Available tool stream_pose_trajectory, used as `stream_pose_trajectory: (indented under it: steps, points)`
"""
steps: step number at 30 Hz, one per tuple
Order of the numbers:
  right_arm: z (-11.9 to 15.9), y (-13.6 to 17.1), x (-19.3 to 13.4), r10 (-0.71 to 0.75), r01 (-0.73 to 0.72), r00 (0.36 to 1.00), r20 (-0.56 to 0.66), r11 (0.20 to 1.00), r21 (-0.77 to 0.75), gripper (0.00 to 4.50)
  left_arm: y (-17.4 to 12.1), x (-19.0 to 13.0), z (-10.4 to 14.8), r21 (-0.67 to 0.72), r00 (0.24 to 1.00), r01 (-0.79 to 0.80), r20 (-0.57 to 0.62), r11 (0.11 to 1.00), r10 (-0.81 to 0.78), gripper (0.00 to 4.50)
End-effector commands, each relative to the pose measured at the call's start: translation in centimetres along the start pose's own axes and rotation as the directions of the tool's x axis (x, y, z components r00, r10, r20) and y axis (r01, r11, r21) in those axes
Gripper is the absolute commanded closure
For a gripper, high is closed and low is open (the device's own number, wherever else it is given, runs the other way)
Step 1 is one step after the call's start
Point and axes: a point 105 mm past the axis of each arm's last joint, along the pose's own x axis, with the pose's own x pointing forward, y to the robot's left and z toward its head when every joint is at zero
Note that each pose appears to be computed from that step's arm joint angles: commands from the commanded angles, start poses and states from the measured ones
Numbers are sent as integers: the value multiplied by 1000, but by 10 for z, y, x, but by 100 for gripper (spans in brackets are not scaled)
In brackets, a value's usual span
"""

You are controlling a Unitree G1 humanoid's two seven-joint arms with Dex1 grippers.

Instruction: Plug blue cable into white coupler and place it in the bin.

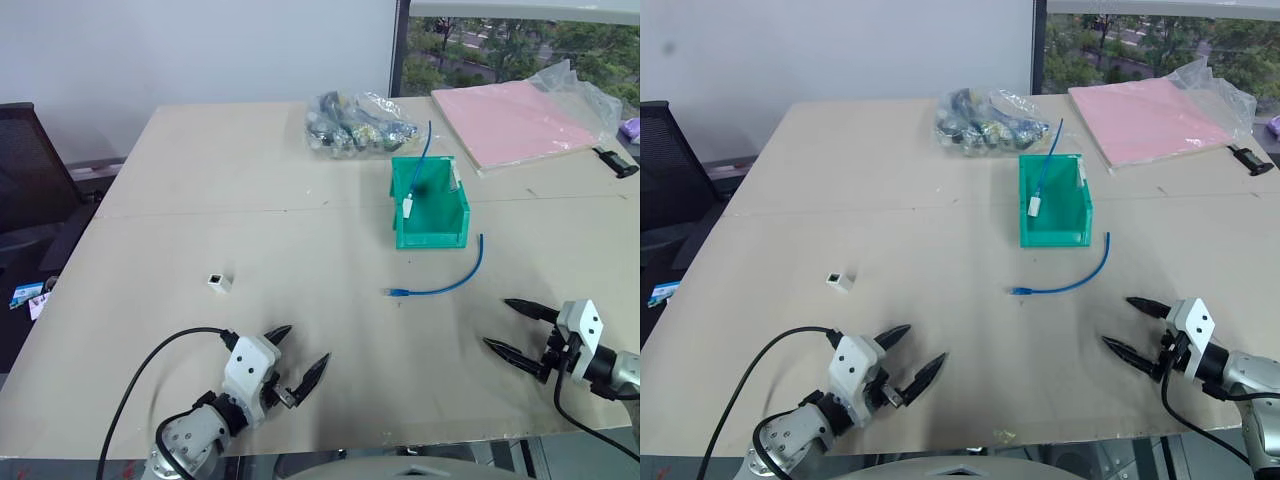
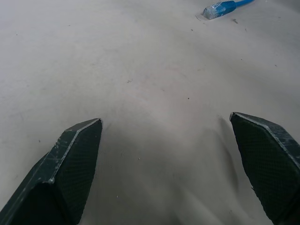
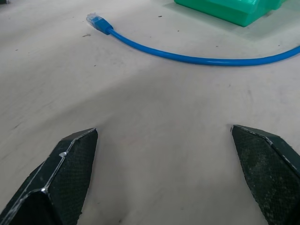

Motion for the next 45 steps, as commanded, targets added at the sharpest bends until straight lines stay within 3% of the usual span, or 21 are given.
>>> stream_pose_trajectory:
  steps: [1,19,26,36,41,45]
  points:
    - [5,4,4,37,-36,999,12,999,-17,1,0,-3,-9,-14,999,-12,-36,1000,11,0]
    - [6,3,8,38,-37,999,29,999,-40,1,6,3,-5,2,1000,-7,-12,1000,7,0]
    - [26,9,22,116,-109,991,69,990,-94,1,13,7,1,33,1000,5,0,999,-5,0]
    - [64,24,93,319,-317,947,-27,923,-219,1,20,21,38,207,952,299,5,932,-306,0]
    - [58,23,117,373,-397,917,-138,879,-265,1,25,30,49,298,893,444,-72,845,-444,0]
    - [56,23,128,383,-412,911,-156,868,-277,1,28,30,56,319,867,492,-92,810,-490,0]
